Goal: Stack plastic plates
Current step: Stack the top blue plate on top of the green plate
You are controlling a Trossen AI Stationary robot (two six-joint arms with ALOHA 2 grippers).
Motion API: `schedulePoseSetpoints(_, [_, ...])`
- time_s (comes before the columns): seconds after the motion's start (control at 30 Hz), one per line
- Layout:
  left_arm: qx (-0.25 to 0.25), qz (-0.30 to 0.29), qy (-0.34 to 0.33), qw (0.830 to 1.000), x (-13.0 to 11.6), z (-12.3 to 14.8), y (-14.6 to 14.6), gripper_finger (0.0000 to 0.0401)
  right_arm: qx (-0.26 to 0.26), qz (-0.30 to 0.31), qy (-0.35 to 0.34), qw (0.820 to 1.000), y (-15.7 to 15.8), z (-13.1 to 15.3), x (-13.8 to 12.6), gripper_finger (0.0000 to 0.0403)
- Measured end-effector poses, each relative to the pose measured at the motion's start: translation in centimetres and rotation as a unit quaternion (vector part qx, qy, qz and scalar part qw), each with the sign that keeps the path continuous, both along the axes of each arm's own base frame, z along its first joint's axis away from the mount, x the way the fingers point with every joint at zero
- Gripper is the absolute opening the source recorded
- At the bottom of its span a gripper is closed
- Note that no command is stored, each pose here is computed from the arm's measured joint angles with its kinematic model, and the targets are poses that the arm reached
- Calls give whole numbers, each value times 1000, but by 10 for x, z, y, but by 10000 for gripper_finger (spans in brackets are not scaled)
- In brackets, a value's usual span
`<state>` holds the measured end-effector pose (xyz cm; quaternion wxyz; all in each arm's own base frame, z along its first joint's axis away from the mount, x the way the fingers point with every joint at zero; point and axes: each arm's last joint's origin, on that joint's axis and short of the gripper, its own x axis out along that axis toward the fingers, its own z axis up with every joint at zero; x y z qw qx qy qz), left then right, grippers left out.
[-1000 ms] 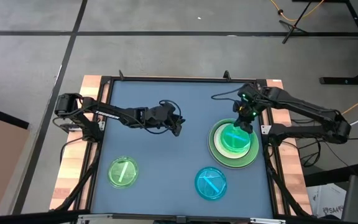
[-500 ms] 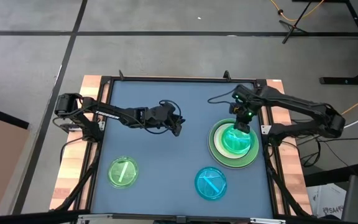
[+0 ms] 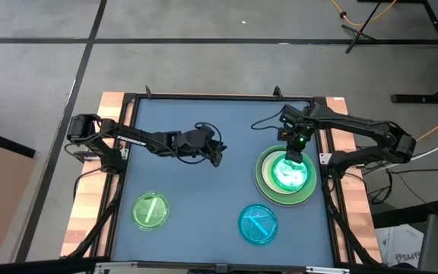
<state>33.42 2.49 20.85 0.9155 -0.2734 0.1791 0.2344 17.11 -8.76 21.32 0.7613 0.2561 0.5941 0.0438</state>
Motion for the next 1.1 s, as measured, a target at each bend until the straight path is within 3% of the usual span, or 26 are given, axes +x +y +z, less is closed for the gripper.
schedulePoseSetpoints(0.47, [0,0,0,1000,0,0,0,108,-2,-1,0,1000,0,0,0,75])
schedulePoseSetpoints(0.87, [0,0,0,1000,0,0,0,108,-2,-1,0,1000,0,0,0,111])
schedulePoseSetpoints(1.1, [0,0,0,1000,0,0,0,108,-2,-1,0,1000,0,0,0,159])
